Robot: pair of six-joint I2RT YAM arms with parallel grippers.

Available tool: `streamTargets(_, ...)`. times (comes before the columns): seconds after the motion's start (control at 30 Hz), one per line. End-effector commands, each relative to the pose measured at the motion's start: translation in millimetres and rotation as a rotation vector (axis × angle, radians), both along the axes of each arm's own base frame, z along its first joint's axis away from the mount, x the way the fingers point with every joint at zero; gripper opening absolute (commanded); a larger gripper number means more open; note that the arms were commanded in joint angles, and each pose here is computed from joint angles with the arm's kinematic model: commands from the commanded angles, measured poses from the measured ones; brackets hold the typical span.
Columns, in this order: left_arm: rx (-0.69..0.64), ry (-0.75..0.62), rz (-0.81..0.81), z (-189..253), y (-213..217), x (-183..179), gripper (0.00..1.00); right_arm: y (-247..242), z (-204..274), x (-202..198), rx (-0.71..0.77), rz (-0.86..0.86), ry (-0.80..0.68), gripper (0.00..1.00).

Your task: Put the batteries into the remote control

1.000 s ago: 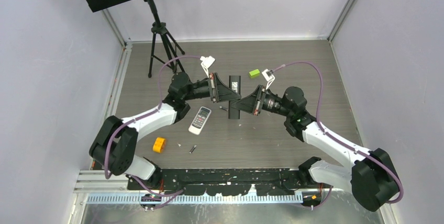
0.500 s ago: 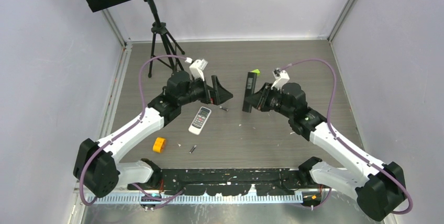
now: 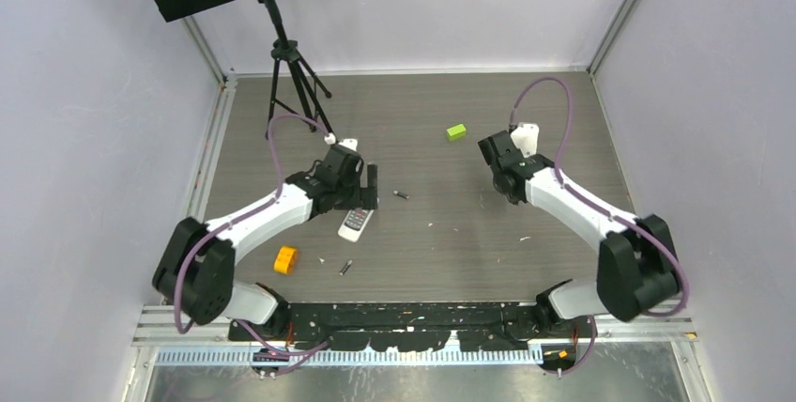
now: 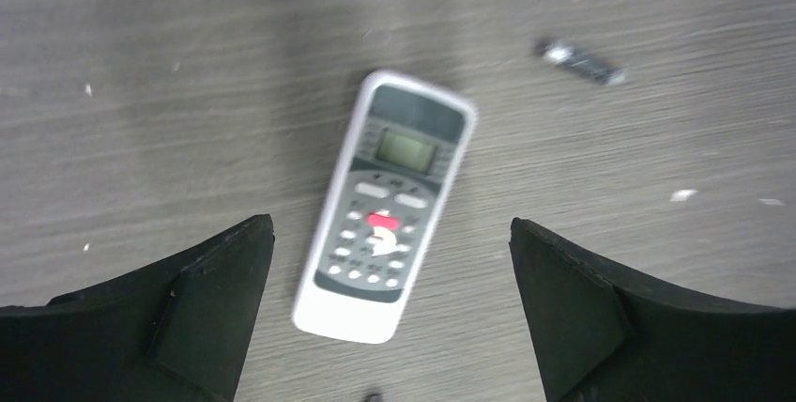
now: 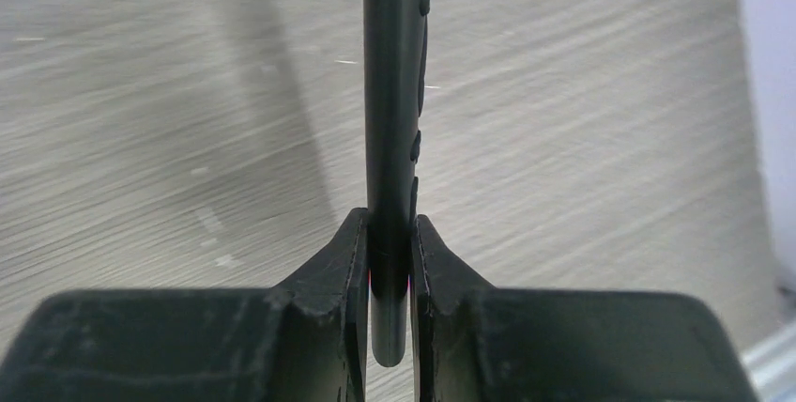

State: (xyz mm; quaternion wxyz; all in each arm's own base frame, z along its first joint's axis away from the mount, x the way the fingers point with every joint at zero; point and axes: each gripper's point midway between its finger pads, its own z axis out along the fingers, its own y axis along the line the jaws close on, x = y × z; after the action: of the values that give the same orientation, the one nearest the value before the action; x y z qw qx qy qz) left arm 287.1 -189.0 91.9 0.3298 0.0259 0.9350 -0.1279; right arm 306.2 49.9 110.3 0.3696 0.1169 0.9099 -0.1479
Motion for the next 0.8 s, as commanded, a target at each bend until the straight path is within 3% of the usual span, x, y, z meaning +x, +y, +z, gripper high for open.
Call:
streamTargets(0.0, 0.162, 0.109, 0.061, -29.2, 26.4, -8.4, 0.99, -43.6, -1.3, 0.7, -0.220, -0.126, 0.070, 0.00)
streamTargets(0.33, 0.198, 0.175, 0.058, -51.2, 28.4, -14.2, 1.00, -34.1, -57.6, 6.8, -0.288, -0.071, 0.316, 0.00)
streamTargets(0.57, 0.210, 0.212, 0.045, -60.2, 27.1, -17.3, 1.00, -20.1, -72.2, 7.8, -0.231, -0.008, 0.379, 0.32)
streamTargets(0.77, 0.231, 0.227, 0.053, -66.7, 31.8, -20.9, 1.00, -4.2, -67.0, 5.8, -0.115, 0.038, 0.341, 0.44)
